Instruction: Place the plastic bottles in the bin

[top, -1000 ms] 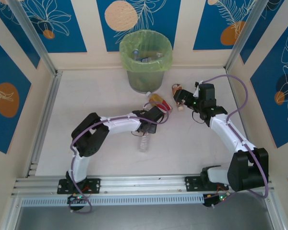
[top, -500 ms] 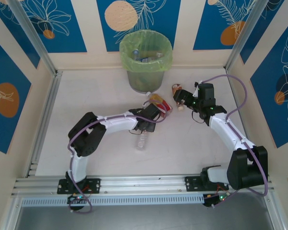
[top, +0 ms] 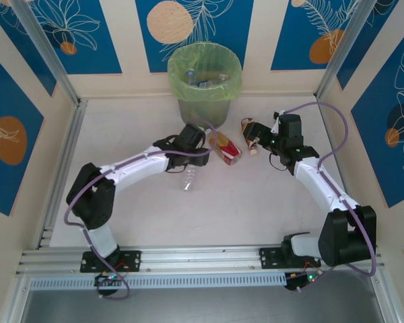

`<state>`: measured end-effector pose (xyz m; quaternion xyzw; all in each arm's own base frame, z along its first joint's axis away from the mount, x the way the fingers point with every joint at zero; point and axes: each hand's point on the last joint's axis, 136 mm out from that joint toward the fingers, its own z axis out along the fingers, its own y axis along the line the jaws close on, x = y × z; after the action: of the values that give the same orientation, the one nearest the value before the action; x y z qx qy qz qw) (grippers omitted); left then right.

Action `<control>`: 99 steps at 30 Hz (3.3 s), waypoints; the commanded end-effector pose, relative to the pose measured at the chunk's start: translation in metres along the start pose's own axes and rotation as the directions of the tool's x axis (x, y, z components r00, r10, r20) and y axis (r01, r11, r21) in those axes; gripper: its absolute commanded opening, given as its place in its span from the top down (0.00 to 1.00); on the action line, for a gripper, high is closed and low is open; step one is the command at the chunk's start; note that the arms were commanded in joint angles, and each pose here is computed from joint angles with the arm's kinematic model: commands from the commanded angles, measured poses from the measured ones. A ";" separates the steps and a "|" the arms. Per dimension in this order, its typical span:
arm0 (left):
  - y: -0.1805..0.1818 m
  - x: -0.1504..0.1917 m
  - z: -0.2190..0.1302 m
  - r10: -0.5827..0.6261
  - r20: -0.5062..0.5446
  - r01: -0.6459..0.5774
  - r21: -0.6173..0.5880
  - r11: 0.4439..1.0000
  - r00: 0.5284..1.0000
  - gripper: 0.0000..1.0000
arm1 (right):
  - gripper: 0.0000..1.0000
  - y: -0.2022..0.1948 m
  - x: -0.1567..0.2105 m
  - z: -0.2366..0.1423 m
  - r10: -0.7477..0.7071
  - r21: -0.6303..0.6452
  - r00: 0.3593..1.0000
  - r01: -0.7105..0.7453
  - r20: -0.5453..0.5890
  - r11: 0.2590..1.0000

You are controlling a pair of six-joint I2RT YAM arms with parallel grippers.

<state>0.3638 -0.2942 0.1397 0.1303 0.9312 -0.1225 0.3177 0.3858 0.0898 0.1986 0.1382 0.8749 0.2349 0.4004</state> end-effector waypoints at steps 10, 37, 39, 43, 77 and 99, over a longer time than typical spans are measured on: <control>0.004 -0.111 -0.065 -0.064 0.252 0.028 0.147 0.989 0.966 0.43 | 0.00 0.026 0.004 -0.006 -0.072 -0.109 0.996 0.067 -0.043 0.992; 0.024 -0.358 -0.156 -0.304 0.712 0.049 0.355 0.933 0.632 0.43 | 0.00 0.039 0.041 0.010 -0.145 -0.062 0.979 0.138 -0.141 0.989; 0.028 -0.372 -0.163 -0.300 0.769 0.041 0.337 0.941 0.565 0.43 | 0.00 0.039 0.043 0.010 -0.148 -0.061 0.978 0.140 -0.148 0.988; 0.037 -0.391 -0.172 -0.275 0.853 0.036 0.290 0.956 0.443 0.44 | 0.00 0.035 0.048 0.009 -0.153 -0.048 0.975 0.147 -0.164 0.988; 0.078 -0.383 -0.103 0.051 0.850 0.076 -0.107 0.991 0.524 0.09 | 0.00 0.042 0.052 0.009 -0.186 -0.041 0.966 0.182 -0.177 0.982; 0.036 -0.358 -0.110 -0.082 0.732 -0.034 0.143 0.989 0.676 0.00 | 0.00 0.042 0.066 0.026 -0.277 -0.061 0.927 0.270 -0.251 0.961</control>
<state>0.6121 -0.2868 0.4004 0.0694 0.7306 -0.1962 0.6503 0.3604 0.1538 0.1577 0.0147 0.9271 0.2078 0.3117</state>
